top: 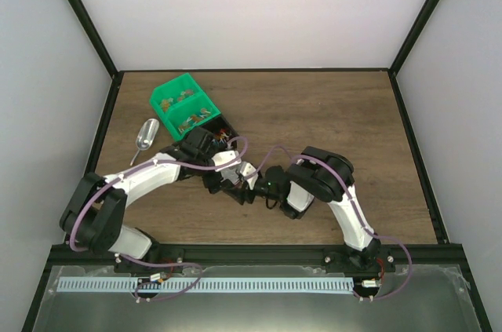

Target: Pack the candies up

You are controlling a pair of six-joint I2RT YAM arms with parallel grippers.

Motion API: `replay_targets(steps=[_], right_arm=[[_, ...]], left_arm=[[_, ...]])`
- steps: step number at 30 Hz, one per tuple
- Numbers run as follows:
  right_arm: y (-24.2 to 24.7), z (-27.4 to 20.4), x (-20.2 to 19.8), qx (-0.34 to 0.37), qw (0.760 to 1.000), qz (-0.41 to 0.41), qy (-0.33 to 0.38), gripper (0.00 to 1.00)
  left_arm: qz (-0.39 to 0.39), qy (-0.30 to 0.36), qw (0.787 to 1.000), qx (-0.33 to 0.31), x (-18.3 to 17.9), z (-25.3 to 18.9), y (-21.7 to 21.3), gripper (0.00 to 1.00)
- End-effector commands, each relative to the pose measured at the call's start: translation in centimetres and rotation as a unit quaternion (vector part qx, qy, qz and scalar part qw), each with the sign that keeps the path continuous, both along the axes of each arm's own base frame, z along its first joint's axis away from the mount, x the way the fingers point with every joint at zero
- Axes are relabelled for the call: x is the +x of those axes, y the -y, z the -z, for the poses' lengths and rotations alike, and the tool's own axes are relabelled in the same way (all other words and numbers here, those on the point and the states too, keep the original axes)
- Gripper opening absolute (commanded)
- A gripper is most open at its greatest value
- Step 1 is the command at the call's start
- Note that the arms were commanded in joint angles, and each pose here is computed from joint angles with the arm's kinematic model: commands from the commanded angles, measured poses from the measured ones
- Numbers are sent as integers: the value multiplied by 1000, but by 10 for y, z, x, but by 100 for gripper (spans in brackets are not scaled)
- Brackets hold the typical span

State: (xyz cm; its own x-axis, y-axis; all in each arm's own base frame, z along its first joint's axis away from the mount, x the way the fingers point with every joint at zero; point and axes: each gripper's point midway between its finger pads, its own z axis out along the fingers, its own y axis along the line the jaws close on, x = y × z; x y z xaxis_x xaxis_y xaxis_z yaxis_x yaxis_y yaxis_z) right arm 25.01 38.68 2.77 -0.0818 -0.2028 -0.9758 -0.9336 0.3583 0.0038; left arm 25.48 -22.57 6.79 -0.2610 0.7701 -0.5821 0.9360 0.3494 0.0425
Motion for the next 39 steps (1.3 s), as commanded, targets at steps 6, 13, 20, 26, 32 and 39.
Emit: replay_targets(steps=[6, 13, 20, 26, 32, 39], right_arm=[[18, 52, -62, -70, 987, -86, -113, 71], [19, 60, -57, -78, 987, -70, -120, 71], [24, 68, -39, -81, 987, -22, -135, 72], [29, 70, -22, -88, 988, 21, -124, 72], [35, 77, -7, -103, 986, 64, -112, 72], [35, 80, -3, -109, 985, 72, -112, 72]], left_arm=[[248, -53, 966, 54, -48, 30, -12, 80], [256, -28, 963, 80, -23, 22, -9, 97], [170, 12, 985, 29, -22, -26, -10, 100], [35, 21, 999, -24, -16, -43, -13, 100], [-66, 6, 996, -61, 0, -43, -10, 100], [-89, 27, 994, -49, 11, -30, -5, 100]])
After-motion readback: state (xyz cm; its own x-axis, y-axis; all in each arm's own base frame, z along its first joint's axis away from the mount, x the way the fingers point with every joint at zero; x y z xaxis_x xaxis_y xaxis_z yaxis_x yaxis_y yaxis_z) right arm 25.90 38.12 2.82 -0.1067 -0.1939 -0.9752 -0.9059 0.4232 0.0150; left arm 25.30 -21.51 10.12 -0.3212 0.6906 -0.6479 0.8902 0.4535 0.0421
